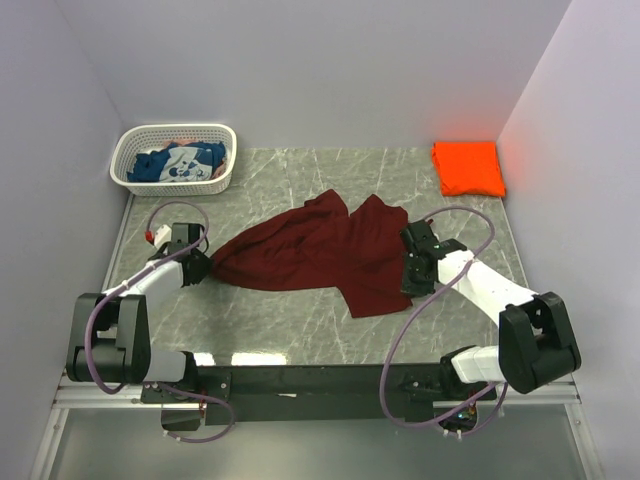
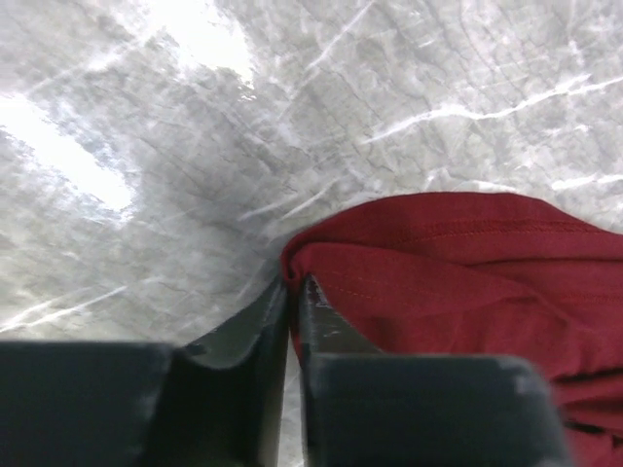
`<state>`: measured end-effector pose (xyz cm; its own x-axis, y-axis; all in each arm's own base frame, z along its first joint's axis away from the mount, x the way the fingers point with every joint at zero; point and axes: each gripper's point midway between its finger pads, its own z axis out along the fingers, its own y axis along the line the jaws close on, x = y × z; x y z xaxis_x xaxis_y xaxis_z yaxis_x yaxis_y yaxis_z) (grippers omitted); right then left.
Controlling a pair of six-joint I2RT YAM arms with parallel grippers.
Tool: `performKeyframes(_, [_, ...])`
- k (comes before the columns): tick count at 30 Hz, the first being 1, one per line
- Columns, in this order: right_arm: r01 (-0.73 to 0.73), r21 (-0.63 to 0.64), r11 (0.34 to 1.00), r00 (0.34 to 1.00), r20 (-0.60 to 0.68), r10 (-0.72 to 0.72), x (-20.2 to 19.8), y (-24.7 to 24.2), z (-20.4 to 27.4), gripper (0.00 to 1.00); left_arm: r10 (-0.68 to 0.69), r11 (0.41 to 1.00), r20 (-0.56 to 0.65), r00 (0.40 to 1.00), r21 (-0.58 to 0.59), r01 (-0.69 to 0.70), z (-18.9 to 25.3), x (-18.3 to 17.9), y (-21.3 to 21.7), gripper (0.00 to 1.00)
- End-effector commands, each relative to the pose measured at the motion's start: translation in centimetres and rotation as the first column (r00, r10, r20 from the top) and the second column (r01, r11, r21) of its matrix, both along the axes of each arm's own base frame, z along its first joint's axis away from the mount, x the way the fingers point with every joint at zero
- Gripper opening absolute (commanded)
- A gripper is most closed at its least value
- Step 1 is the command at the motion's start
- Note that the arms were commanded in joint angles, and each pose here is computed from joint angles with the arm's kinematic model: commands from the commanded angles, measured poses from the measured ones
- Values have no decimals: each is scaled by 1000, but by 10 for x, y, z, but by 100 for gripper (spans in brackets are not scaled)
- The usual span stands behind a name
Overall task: Fold and stack the t-shirts
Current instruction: Flatten the tshirt out
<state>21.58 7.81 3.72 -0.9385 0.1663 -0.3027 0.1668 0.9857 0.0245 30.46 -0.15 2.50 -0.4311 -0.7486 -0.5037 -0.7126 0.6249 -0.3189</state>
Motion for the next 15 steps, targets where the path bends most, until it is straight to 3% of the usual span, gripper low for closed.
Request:
performKeyframes(1, [38, 27, 999, 998, 55, -40, 8, -8, 12, 0, 40, 999, 43, 998, 23, -41, 18, 14, 11, 11])
performKeyframes(2, [67, 39, 997, 995, 66, -70, 13, -12, 15, 0, 43, 999, 51, 998, 27, -45, 24, 17, 13, 1])
performKeyframes(5, [132, 73, 988, 982, 125, -141, 35, -21, 39, 0, 38, 998, 127, 991, 47, -44, 64, 41, 19, 1])
performKeyframes(8, [185, 134, 973, 951, 226, -212, 69, -27, 84, 0, 21, 997, 277, 961, 67, -41, 145, 86, 21, 1])
performKeyframes(11, [211, 161, 964, 903, 346, -256, 103, -39, 145, 0, -12, 998, 331, 943, 67, -11, 194, 109, 17, 1])
performKeyframes(12, [229, 183, 956, 857, 428, -287, 121, -51, 186, 0, -32, 998, 408, 912, 61, 7, 239, 129, 13, 1])
performKeyframes(13, [236, 183, 954, 844, 448, -295, 129, -57, 201, 0, -52, 997, 434, 899, 69, 24, 260, 136, 11, 1])
performKeyframes(14, [243, 172, 955, 839, 456, -296, 130, -65, 217, 0, -60, 997, 496, 866, 73, 28, 310, 141, 10, 1])
performKeyframes(15, [241, 184, 953, 782, 544, -303, 140, -73, 265, 0, -68, 997, 509, 858, 73, 36, 325, 149, 9, 1])
